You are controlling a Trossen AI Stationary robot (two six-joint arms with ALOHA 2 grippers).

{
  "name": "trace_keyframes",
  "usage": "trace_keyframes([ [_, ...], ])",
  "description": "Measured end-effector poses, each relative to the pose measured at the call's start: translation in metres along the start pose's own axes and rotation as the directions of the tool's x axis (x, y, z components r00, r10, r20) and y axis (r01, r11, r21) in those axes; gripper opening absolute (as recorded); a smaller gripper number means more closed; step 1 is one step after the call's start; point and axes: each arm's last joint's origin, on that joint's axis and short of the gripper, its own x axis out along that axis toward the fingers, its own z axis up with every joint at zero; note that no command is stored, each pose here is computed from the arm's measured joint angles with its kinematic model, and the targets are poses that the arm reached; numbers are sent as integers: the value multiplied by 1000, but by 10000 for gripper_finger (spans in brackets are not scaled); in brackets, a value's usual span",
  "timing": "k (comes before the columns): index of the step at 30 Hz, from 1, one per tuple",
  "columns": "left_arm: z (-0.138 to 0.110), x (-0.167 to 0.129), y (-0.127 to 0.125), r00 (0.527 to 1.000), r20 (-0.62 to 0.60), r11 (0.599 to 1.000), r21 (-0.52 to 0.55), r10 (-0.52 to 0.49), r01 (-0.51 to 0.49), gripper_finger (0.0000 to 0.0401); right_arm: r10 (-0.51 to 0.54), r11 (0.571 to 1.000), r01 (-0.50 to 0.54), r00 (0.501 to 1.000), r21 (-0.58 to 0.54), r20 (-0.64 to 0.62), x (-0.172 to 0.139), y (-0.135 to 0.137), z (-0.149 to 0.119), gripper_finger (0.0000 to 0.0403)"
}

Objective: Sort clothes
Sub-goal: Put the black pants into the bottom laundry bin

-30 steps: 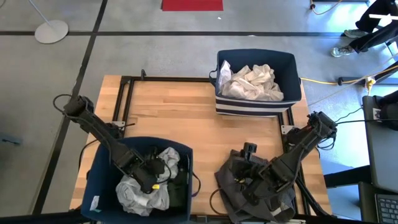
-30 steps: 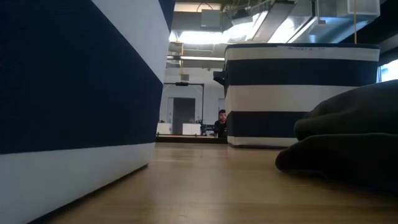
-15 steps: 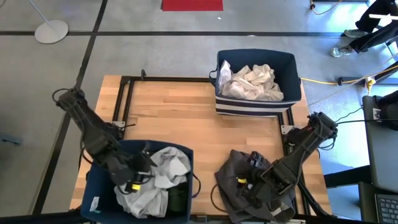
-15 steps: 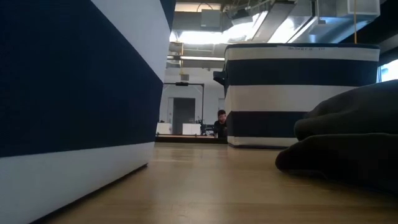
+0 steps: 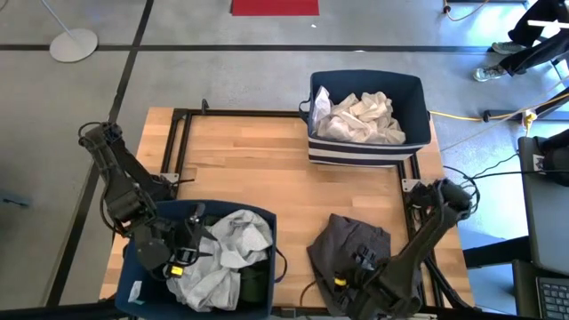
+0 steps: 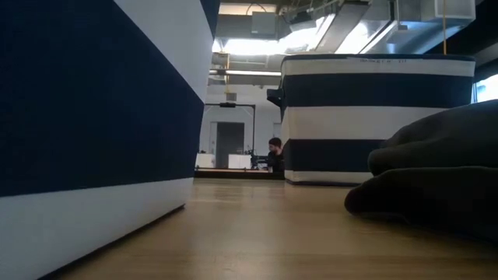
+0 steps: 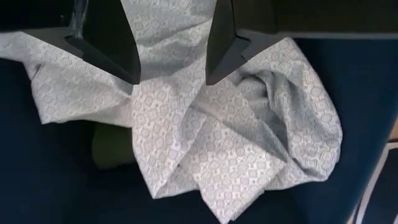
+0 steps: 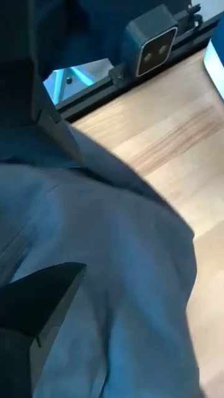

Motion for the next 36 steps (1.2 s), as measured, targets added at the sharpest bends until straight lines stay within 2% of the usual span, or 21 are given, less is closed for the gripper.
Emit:
trace_keyframes([
  [2, -1, -1, -1, 1000, -3, 1000, 12, -2, 3, 172, 1, 1000, -1, 1000, -19, 9, 13, 7, -2, 263],
  [6, -1, -1, -2, 1000, 9, 1000, 25, 1, -1, 172, -70, 996, 73, 996, -56, 56, 37, 11, -6, 263],
  [10, -1, -1, -2, 1000, 7, 999, 41, 2, -2, 172, -70, 995, 71, 997, -63, 20, 59, 18, -9, 263],
  [15, -1, -1, -1, 1000, 8, 998, 58, 3, -3, 172, -7, 998, 8, 1000, -55, 10, 70, 28, -9, 263],
  [21, -1, -1, -1, 1000, 8, 999, 54, 2, -3, 172, 3, 999, -2, 1000, -44, 22, 86, 34, -11, 263],
  [36, -1, -1, -1, 1000, 8, 1000, 27, 4, -4, 172, -113, 991, 115, 993, -72, 32, 134, 34, -27, 263],
])
